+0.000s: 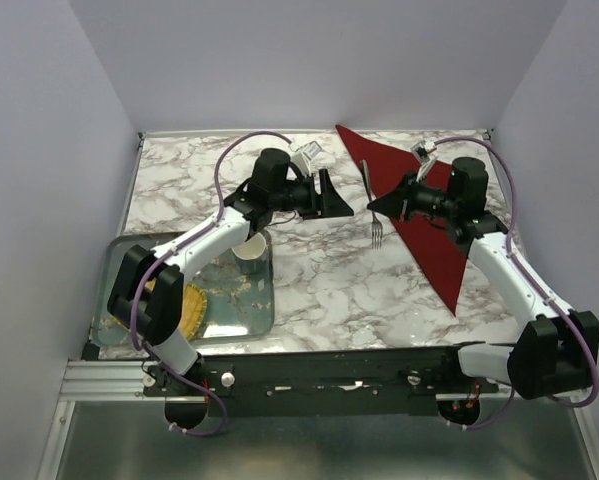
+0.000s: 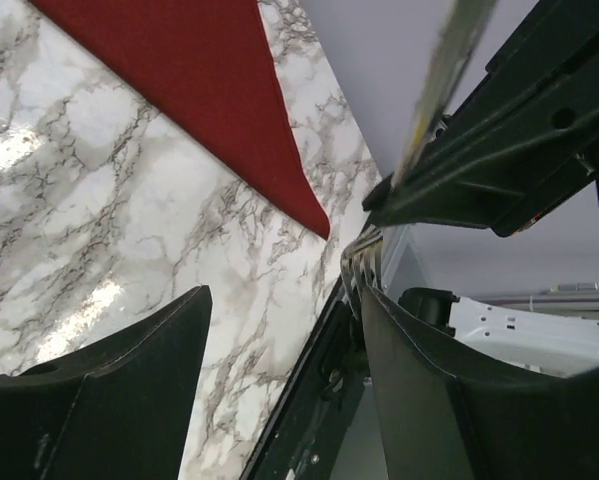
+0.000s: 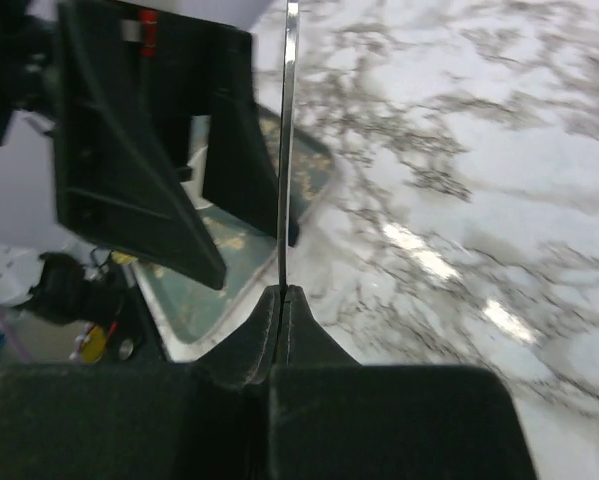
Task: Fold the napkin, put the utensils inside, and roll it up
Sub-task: Pass the utensil from the right arm to the left, then pass the utensil from the left arm to the right, then place the utensil onto the napkin
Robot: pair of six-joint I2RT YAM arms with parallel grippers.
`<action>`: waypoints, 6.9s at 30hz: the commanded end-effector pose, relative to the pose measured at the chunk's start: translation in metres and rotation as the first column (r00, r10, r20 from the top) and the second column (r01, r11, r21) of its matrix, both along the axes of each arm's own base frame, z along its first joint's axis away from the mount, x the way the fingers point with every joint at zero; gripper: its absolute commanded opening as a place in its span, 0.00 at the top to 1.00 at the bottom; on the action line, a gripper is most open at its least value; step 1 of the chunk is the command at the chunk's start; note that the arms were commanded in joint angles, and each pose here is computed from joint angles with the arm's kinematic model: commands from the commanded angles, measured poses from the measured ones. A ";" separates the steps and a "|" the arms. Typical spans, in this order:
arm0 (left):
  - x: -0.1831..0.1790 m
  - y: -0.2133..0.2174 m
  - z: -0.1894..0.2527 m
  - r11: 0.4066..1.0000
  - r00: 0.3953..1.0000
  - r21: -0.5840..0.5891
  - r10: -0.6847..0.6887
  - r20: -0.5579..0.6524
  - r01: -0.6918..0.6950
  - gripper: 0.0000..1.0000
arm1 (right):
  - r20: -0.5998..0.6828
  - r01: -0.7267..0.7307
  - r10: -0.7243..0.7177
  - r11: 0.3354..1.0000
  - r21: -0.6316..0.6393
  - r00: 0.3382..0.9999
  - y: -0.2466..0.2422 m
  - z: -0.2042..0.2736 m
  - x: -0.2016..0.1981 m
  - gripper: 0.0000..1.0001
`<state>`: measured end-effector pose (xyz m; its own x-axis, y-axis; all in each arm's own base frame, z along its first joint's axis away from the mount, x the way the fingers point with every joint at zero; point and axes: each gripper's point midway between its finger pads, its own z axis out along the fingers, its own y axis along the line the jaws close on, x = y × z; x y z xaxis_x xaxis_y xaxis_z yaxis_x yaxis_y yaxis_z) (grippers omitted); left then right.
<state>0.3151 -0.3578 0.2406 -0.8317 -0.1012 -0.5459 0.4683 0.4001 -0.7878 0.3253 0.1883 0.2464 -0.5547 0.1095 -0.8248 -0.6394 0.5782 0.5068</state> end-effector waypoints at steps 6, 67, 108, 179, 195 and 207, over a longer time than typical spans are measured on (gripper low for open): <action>-0.014 0.016 0.059 0.970 0.993 -0.229 -0.060 0.102 0.082 0.23 | 0.096 -0.401 0.391 0.906 0.134 0.915 0.038 0.013 -0.053 0.99; 0.035 0.036 0.038 0.940 0.940 0.017 0.341 -0.005 -0.341 1.00 | 0.070 0.053 -0.016 0.817 -0.575 0.997 0.079 -0.016 -0.023 0.60; 0.059 0.131 0.029 0.856 0.862 0.106 0.497 0.098 -0.506 0.09 | -0.083 0.031 -0.165 0.589 -0.808 0.983 -0.056 -0.109 0.081 0.99; 0.006 0.122 0.000 0.888 0.922 0.261 0.336 0.192 -0.378 0.09 | -0.381 -0.190 -0.236 0.570 -0.799 0.894 -0.099 -0.218 0.146 0.87; 0.006 0.119 0.005 0.895 0.924 0.247 0.329 0.193 -0.370 0.09 | -0.360 -0.150 -0.274 0.571 -0.807 0.892 -0.100 -0.208 0.151 0.68; 0.008 0.112 0.010 0.906 0.922 0.186 0.354 0.154 -0.379 0.09 | -0.185 0.260 -0.596 0.581 -0.771 0.782 -0.115 -0.094 0.137 0.59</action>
<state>0.3192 -0.2379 0.2325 -0.7082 -0.2130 -0.6731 0.3198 0.7532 -0.5749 0.4860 0.0816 0.0994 -0.8593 -0.3315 -0.3895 -0.3422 0.9386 -0.0438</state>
